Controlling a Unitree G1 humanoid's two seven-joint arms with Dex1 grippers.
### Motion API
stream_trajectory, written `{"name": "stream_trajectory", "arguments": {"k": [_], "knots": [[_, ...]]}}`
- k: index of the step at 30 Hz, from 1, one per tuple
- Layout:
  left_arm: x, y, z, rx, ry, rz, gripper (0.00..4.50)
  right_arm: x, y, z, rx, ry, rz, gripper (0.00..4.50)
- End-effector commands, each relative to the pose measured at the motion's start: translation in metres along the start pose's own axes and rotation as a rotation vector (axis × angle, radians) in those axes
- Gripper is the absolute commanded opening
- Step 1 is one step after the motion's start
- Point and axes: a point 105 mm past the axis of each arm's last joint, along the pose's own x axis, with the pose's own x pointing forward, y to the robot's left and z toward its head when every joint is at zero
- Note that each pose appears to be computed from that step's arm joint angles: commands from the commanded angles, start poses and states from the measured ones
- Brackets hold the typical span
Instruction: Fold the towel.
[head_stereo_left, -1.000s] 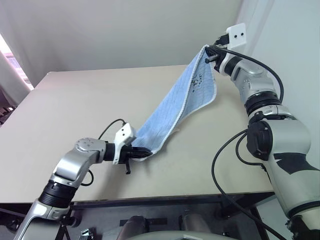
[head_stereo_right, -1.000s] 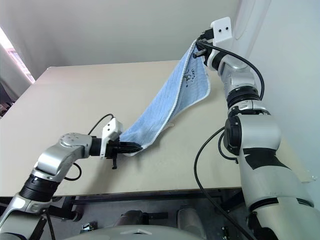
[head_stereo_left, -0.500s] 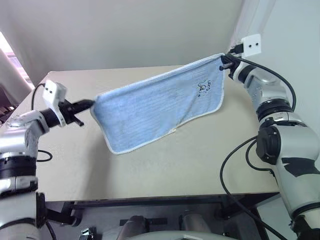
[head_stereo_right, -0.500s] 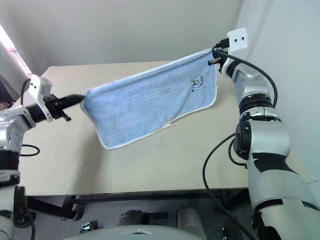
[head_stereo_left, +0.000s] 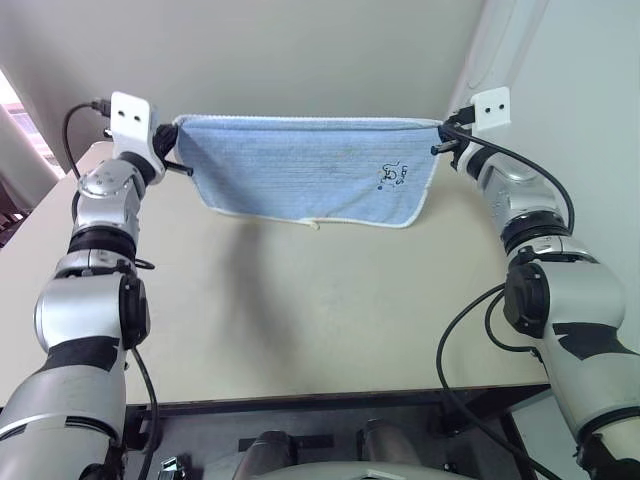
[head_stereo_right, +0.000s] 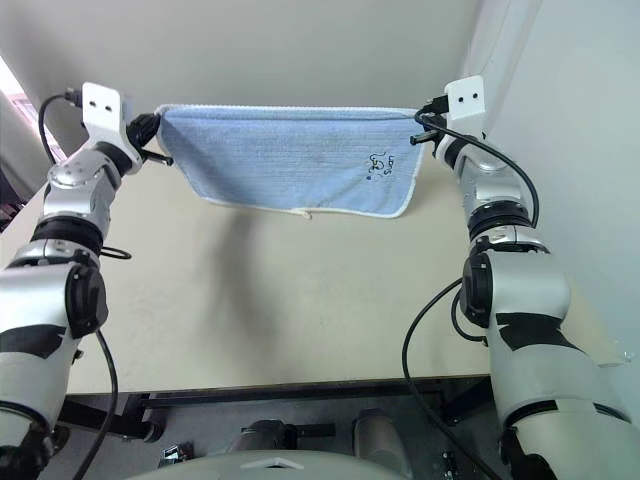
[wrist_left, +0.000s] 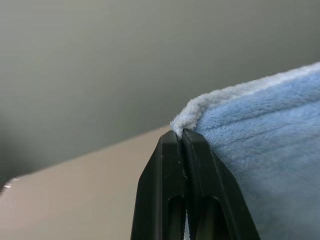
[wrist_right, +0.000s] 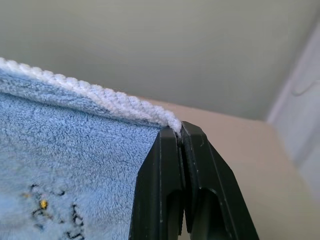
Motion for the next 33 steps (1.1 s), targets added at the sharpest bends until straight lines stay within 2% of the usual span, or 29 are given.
{"name": "stream_trajectory", "arguments": {"k": [1,3,5,11,14,18,25,29,33], "knots": [[-0.001,0.037,0.032,0.031,-0.064,0.206,0.02,-0.001,-0.024,0.043,0.001,-0.140,-0.164,0.00],[-0.003,0.043,0.040,0.111,-0.087,0.255,0.02,-0.002,-0.024,0.053,0.020,-0.195,-0.161,0.00],[-0.006,0.041,0.036,0.200,-0.092,0.224,0.02,-0.003,-0.017,0.049,0.035,-0.193,-0.073,0.00],[-0.026,0.040,-0.001,0.110,-0.065,0.032,0.02,-0.024,-0.013,0.006,-0.036,-0.130,0.166,0.00],[-0.048,0.041,-0.033,0.100,-0.029,-0.059,0.02,-0.046,-0.014,-0.018,-0.045,-0.091,0.290,0.00],[-0.076,0.045,-0.061,0.056,-0.002,-0.151,0.02,-0.076,-0.016,-0.033,-0.005,-0.040,0.378,0.00],[-0.129,0.059,-0.091,-0.040,0.060,-0.271,0.02,-0.133,-0.005,-0.056,0.039,0.089,0.524,0.00],[-0.170,0.057,-0.109,-0.069,0.176,-0.415,0.02,-0.172,0.006,-0.087,-0.042,0.216,0.614,0.00],[-0.202,0.055,-0.111,-0.089,0.291,-0.521,0.02,-0.194,0.007,-0.103,-0.043,0.297,0.640,0.00]]}}
